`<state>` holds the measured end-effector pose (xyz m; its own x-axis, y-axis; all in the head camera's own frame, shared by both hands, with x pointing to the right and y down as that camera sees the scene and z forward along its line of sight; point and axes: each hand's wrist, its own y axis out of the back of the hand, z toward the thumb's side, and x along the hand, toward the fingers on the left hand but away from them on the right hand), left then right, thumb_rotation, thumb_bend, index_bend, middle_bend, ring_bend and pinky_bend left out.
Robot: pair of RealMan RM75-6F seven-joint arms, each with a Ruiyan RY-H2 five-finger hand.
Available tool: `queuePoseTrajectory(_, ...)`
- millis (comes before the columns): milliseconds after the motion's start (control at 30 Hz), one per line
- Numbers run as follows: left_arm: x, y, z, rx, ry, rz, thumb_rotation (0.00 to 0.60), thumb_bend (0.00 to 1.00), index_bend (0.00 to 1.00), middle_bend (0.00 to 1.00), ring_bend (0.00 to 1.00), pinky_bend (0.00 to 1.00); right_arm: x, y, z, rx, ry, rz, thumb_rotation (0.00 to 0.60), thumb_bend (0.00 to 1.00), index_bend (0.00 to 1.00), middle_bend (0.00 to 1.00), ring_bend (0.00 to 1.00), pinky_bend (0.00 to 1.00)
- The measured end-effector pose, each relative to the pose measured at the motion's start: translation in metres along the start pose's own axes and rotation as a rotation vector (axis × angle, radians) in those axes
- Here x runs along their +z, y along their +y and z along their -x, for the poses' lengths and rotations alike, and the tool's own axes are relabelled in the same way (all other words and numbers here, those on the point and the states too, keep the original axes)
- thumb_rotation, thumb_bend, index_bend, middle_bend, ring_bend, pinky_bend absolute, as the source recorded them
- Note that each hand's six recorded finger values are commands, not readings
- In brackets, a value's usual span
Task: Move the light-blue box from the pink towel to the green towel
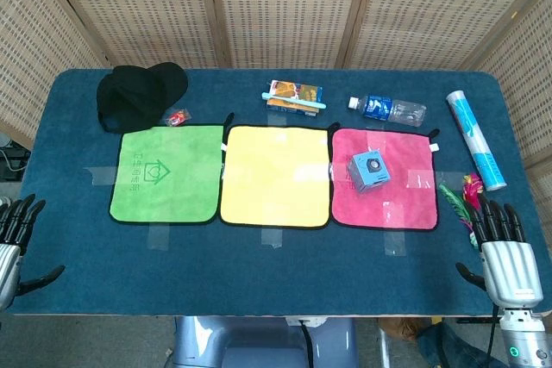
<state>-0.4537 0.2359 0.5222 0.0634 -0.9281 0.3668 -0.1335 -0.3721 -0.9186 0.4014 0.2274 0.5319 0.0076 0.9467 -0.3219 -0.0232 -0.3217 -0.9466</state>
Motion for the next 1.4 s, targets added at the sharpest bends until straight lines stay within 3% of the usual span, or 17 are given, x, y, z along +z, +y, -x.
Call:
queuePoseTrajectory(200,0.001,0.000,0.000,-0.016,-0.003,0.020,0.600,0.00,0.00,0.00,0.00,0.00,0.001,-0.004,0.001,0.019,0.012,0.044,0.600,0.04,0.00,0.00,0.00,0.00)
queuePoseTrajectory(267,0.001,0.000,-0.002,-0.016,-0.005,0.021,0.600,0.00,0.00,0.00,0.00,0.00,0.003,-0.006,0.005,0.032,0.021,0.081,0.600,0.13,0.00,0.00,0.00,0.00)
queuePoseTrajectory(433,-0.003,-0.003,-0.007,-0.027,0.013,0.017,0.600,0.00,0.00,0.00,0.00,0.00,0.014,-0.012,0.036,0.063,0.050,0.230,0.600,0.66,0.00,0.01,0.00,0.11)
queuePoseTrajectory(500,-0.005,-0.004,-0.011,-0.034,0.025,0.015,0.600,0.00,0.00,0.00,0.00,0.00,0.018,-0.017,0.050,0.096,0.052,0.295,0.600,0.77,0.00,0.02,0.00,0.10)
queuePoseTrajectory(600,-0.007,-0.007,-0.018,-0.044,0.044,0.014,0.600,0.00,0.00,0.00,0.00,0.00,0.026,-0.028,0.074,0.174,0.037,0.387,0.600,0.83,0.00,0.02,0.00,0.01)
queuePoseTrajectory(733,-0.011,-0.011,-0.025,-0.057,0.067,0.008,0.600,0.00,0.00,0.00,0.00,0.00,0.034,-0.046,0.104,0.294,-0.012,0.478,0.600,0.97,0.01,0.02,0.00,0.00)
queuePoseTrajectory(1067,-0.016,-0.020,-0.039,-0.088,0.095,-0.001,0.600,0.00,0.00,0.00,0.00,0.00,0.049,-0.086,0.154,0.437,-0.157,0.682,0.600,1.00,0.00,0.01,0.00,0.02)
queuePoseTrajectory(1233,-0.017,-0.021,-0.041,-0.095,0.097,0.001,0.600,0.00,0.00,0.00,0.00,0.00,0.071,-0.103,0.167,0.480,-0.176,0.767,0.600,1.00,0.00,0.01,0.00,0.05)
queuePoseTrajectory(1400,-0.018,-0.021,-0.042,-0.098,0.099,0.008,0.600,0.00,0.00,0.00,0.00,0.00,0.085,-0.115,0.172,0.512,-0.190,0.787,0.600,1.00,0.00,0.01,0.00,0.08)
